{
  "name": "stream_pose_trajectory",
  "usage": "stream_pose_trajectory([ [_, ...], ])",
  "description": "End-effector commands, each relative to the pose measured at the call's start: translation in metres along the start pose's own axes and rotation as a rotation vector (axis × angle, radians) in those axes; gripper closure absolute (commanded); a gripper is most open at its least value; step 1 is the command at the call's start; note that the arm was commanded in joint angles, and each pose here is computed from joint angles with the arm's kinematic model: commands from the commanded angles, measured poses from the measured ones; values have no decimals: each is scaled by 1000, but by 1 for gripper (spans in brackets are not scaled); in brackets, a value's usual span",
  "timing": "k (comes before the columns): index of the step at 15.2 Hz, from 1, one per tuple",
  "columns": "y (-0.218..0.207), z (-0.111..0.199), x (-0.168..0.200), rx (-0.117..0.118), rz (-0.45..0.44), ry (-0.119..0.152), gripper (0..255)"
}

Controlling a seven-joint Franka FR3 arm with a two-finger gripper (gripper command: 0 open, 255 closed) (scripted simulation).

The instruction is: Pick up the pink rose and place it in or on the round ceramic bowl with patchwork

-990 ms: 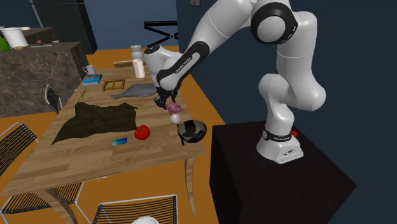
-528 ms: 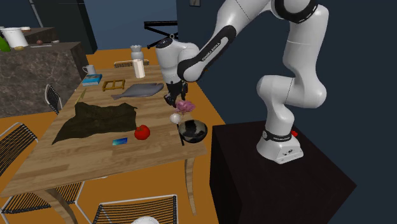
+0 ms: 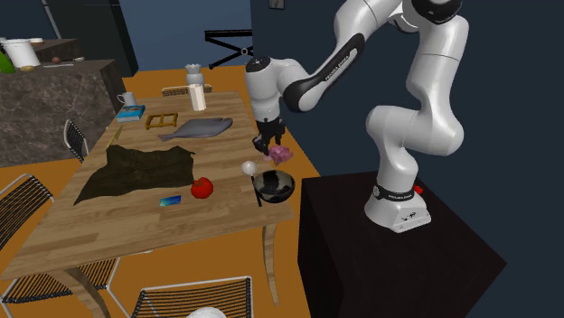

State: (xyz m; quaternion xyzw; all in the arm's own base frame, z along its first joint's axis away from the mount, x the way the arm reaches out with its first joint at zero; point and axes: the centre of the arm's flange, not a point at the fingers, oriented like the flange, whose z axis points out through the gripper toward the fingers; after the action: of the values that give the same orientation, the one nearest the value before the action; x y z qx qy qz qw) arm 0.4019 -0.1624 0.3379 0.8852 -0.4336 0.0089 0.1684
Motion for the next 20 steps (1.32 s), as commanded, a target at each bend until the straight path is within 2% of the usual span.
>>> stream_pose_trajectory([
  [1,-2,9,-2,1,0,2,255],
  [15,-24,79,-14,1,0,2,255],
  [20,-25,82,-15,1,0,2,255],
])
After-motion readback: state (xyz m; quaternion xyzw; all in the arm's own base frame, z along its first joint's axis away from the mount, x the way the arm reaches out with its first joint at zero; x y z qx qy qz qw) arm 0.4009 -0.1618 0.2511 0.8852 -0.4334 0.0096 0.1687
